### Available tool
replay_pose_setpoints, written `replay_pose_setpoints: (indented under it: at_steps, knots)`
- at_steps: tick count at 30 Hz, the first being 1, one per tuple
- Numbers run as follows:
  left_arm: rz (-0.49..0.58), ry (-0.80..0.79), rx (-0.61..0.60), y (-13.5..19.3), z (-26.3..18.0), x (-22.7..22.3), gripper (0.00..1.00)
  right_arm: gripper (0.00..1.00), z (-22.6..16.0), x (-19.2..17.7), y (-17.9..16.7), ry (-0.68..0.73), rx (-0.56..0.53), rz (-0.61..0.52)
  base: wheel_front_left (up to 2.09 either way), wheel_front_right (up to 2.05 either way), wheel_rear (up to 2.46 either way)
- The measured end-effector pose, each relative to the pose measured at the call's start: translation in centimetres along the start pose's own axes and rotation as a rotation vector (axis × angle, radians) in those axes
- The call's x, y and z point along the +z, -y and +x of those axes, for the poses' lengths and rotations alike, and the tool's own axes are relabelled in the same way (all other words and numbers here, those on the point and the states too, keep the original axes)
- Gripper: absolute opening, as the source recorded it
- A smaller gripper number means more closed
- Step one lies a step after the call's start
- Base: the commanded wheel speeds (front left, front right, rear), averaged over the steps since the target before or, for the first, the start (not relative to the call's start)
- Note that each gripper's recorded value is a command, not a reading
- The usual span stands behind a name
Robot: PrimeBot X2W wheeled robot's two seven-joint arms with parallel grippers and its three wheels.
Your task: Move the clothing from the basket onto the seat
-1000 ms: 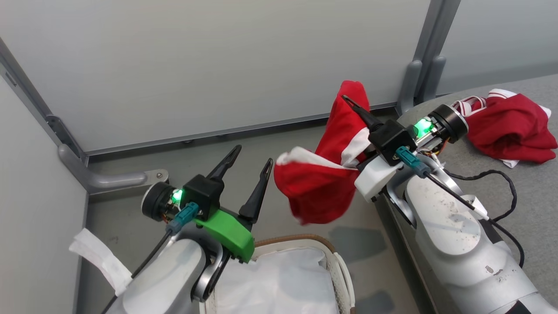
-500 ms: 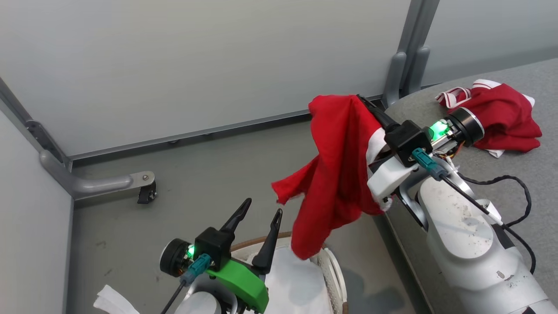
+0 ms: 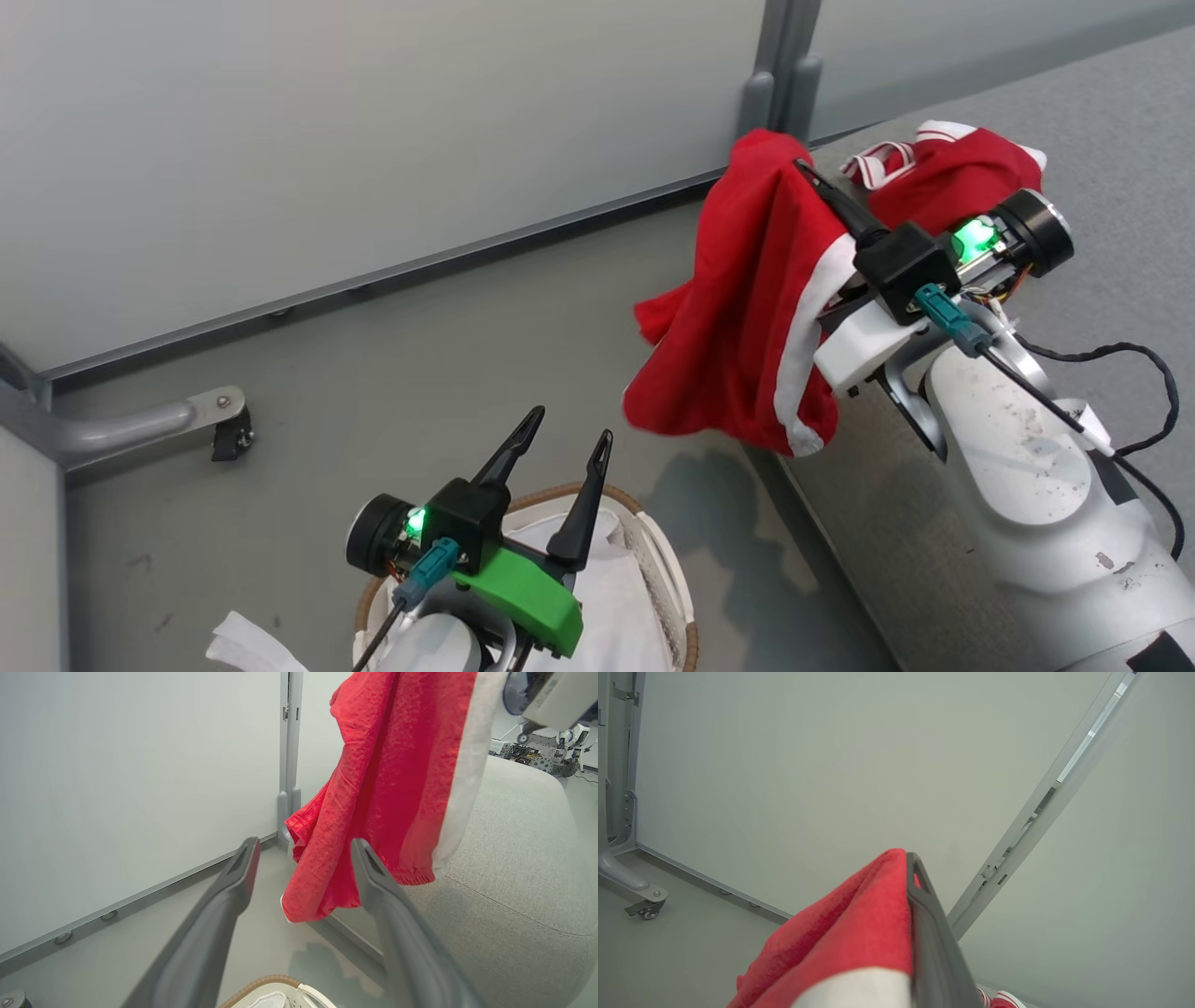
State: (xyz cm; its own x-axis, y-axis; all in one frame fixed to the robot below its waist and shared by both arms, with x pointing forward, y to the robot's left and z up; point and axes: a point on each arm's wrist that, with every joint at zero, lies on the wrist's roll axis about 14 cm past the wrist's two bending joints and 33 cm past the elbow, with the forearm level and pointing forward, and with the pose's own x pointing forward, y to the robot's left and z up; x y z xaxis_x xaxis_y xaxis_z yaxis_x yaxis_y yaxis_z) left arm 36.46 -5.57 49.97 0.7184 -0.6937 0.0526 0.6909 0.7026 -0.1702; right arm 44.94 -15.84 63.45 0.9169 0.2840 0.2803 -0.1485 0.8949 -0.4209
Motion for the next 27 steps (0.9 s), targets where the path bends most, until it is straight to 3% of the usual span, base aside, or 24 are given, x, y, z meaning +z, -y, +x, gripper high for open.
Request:
replay_pose_setpoints:
  at_steps: [16, 21, 27]
  knots:
    - [-0.019, -0.042, -0.185, 3.5, 4.6, -2.6, 1.0, 0.0, -5.2, -4.5, 8.3, -0.154, -0.202, -0.072, 0.0, 0.0, 0.0]
    - [-0.041, -0.063, -0.209, 3.8, 5.2, -3.8, 1.0, 0.0, -5.4, -5.9, 9.1, -0.189, -0.218, -0.081, 0.0, 0.0, 0.0]
    - [-0.056, -0.085, -0.212, 3.3, 5.6, -5.1, 1.0, 0.0, -2.9, -4.2, 12.3, -0.137, -0.233, -0.164, 0.0, 0.0, 0.0]
